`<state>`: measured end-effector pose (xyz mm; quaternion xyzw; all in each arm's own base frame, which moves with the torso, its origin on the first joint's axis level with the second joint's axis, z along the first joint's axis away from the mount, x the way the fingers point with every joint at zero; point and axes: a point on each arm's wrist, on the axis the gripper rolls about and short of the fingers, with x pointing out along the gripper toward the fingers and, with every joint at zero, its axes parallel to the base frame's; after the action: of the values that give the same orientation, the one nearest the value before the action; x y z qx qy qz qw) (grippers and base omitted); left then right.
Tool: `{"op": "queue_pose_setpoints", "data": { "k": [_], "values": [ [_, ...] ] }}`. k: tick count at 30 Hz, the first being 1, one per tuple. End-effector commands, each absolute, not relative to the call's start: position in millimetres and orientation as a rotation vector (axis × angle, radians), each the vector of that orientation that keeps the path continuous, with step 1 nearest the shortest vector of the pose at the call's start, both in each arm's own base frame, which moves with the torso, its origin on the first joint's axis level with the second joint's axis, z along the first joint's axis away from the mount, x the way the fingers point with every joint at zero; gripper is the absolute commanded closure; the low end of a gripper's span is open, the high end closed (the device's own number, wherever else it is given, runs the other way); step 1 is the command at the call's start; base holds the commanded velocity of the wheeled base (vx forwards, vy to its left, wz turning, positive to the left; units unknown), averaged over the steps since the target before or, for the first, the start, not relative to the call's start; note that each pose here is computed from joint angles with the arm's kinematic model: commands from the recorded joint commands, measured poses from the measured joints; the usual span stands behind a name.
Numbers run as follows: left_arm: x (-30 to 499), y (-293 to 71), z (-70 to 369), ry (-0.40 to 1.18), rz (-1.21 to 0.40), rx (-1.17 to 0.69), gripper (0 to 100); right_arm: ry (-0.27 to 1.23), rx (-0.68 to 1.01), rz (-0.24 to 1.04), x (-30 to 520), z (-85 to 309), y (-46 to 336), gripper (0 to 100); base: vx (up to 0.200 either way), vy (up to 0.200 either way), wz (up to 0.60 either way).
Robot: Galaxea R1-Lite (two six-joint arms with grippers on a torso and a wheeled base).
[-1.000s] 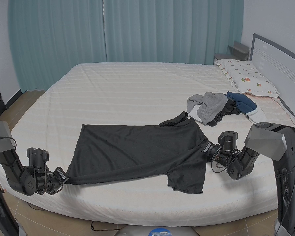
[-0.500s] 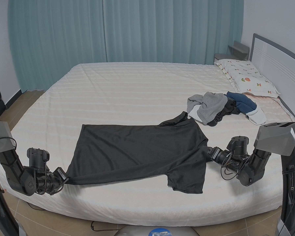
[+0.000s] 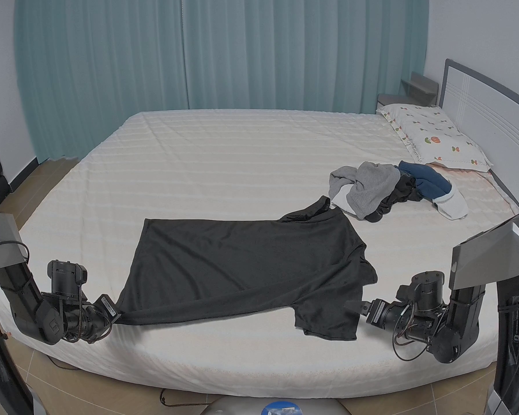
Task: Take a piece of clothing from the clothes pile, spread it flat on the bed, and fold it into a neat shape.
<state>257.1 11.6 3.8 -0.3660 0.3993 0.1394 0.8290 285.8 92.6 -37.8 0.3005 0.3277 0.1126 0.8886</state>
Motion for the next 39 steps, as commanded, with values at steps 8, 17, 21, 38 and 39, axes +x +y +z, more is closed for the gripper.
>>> {"op": "queue_pose_setpoints", "data": {
  "k": [8, 17, 21, 38, 39],
  "values": [
    [257, 12, 3, 0.849, 0.295, -0.776, 100, 0.687, 0.606, 0.279, 295, -48, 111, 0, 0.000, 0.000, 0.00],
    [257, 12, 1, 0.858, 0.298, -0.775, 100, 0.709, 0.584, 0.284, 303, -59, 120, 100, 0.000, 0.000, 0.00],
    [257, 12, 1, 0.859, 0.298, -0.774, 100, 0.718, 0.576, 0.284, 298, -57, 119, 100, 0.000, 0.000, 0.00],
    [249, 12, -4, 0.896, 0.279, -0.686, 100, 0.841, 0.536, 0.192, 222, -22, 73, 100, 0.000, 0.000, 0.00],
    [247, 12, -4, 0.903, 0.281, -0.673, 100, 0.851, 0.536, 0.188, 219, -22, 72, 100, 0.000, 0.000, 0.00]
  ]
}}
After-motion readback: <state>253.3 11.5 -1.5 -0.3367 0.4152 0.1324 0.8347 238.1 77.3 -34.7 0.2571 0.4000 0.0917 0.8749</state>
